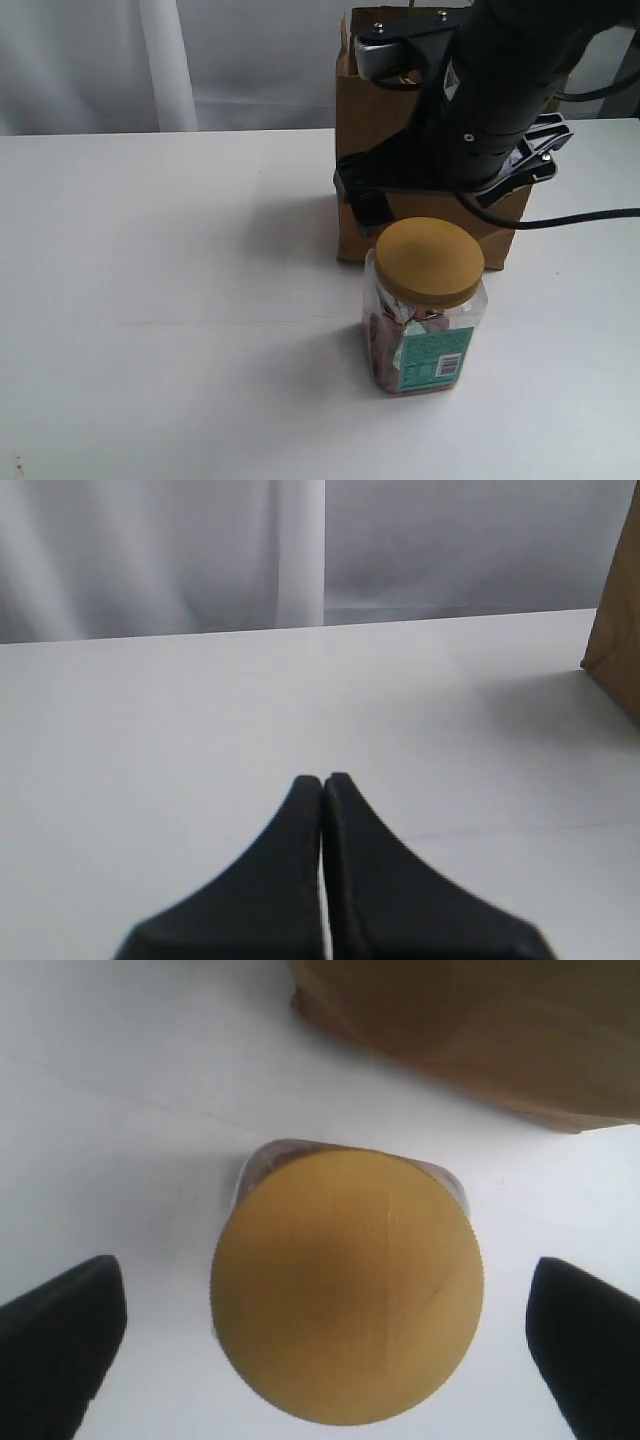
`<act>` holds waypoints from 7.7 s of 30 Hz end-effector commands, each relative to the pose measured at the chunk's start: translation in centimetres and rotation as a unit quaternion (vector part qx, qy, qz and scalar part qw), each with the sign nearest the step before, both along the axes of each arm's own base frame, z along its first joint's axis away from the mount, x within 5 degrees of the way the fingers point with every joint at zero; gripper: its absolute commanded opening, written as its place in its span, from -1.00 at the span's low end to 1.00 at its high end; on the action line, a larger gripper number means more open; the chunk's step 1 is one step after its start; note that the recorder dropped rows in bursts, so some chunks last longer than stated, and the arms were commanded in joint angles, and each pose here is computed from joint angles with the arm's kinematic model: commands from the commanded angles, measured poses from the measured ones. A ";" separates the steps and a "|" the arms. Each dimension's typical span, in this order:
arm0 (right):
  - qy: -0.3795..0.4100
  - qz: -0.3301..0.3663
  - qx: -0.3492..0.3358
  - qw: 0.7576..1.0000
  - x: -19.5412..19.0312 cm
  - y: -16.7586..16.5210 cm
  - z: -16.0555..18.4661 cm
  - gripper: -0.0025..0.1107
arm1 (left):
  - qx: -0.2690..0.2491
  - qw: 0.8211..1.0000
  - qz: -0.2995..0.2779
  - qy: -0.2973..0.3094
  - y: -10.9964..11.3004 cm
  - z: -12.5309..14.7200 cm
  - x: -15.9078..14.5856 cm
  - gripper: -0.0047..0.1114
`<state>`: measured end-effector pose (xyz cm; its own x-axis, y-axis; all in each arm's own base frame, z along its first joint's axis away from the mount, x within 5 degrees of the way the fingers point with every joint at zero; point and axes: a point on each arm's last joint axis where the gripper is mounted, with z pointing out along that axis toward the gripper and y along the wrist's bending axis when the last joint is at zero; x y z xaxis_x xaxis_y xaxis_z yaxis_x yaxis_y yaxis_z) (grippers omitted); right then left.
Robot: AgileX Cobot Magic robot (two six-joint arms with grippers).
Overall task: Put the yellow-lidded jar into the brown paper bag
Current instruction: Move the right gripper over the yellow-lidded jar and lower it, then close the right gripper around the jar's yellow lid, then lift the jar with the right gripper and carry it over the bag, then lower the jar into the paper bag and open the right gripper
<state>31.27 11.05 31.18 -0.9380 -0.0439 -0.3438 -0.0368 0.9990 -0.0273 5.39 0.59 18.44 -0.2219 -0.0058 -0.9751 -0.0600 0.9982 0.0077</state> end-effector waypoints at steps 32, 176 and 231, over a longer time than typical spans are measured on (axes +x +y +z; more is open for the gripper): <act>0.075 -0.005 -0.042 0.996 1.9 0.7 -5.9 0.90 | -0.004 1.000 -0.003 -0.004 -0.1 0.1 0.0 -0.90; -0.024 -0.009 0.018 1.000 19.3 -9.1 -5.9 -0.96 | -0.004 1.000 -0.003 -0.004 -0.1 0.1 0.0 -0.90; -0.019 0.001 0.037 0.999 19.4 -8.7 -6.3 0.91 | -0.004 1.000 -0.003 -0.004 -0.1 0.1 0.0 -0.90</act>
<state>50.68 2.55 24.31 -0.9319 -0.0156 -0.3624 -0.0368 0.9980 0.0516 5.39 0.59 18.44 -0.2219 -0.0058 -0.9751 -0.0600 0.9982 0.0077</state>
